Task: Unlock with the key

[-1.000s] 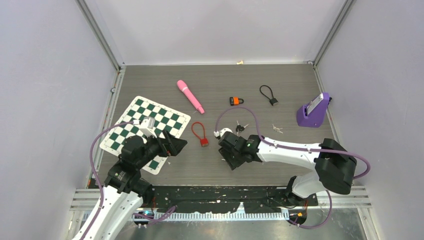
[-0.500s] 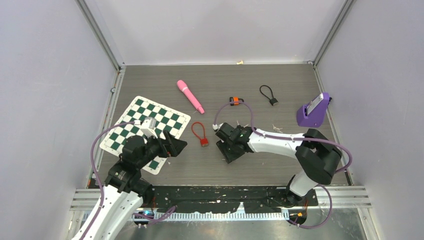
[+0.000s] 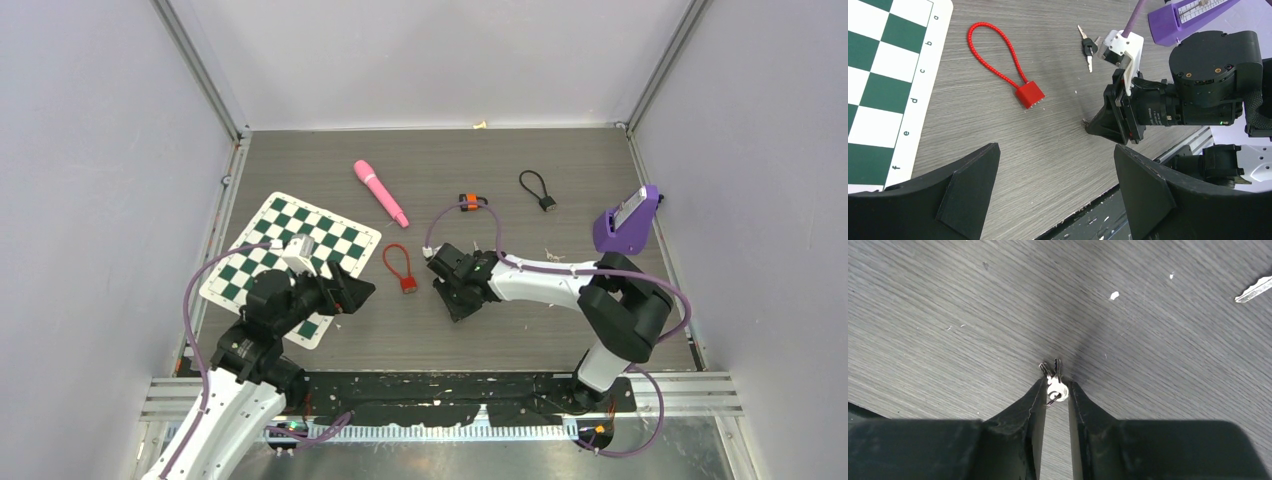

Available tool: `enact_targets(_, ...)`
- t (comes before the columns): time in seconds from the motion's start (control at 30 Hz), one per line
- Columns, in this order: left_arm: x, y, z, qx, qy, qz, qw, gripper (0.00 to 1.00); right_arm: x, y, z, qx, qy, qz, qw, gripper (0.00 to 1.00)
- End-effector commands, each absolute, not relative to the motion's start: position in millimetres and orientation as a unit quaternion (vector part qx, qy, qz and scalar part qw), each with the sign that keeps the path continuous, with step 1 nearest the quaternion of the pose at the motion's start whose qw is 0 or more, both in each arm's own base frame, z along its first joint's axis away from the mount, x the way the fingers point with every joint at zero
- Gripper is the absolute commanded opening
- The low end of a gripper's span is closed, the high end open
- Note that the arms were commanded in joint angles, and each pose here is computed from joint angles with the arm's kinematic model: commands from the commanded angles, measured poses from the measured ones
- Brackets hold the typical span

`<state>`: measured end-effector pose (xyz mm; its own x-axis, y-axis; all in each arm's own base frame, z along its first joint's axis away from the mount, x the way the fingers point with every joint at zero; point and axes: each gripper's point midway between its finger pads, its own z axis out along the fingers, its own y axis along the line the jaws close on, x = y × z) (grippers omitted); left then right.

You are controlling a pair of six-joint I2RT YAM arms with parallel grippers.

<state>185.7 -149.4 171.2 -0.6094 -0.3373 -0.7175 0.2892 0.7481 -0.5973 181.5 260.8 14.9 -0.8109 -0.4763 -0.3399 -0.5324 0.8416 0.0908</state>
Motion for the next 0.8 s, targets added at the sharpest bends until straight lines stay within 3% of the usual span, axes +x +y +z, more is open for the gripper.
enact_targets(0.0, 185, -156, 178, 0.000, 0.816, -0.371, 0.442, 0.88, 169, 247, -6, -0.268, 0.953, 0.065, 0.125, 0.24)
enact_targets(0.17, 184, -165, 179, 0.001, 0.813, -0.394, 0.428, 0.87, 173, 255, 7, -0.281, 0.943, 0.087, 0.158, 0.06)
enact_targets(0.77, 184, -207, 197, -0.002, 0.783, -0.498, 0.372, 0.85, 204, 306, 148, -0.327, 0.804, 0.245, 0.431, 0.05)
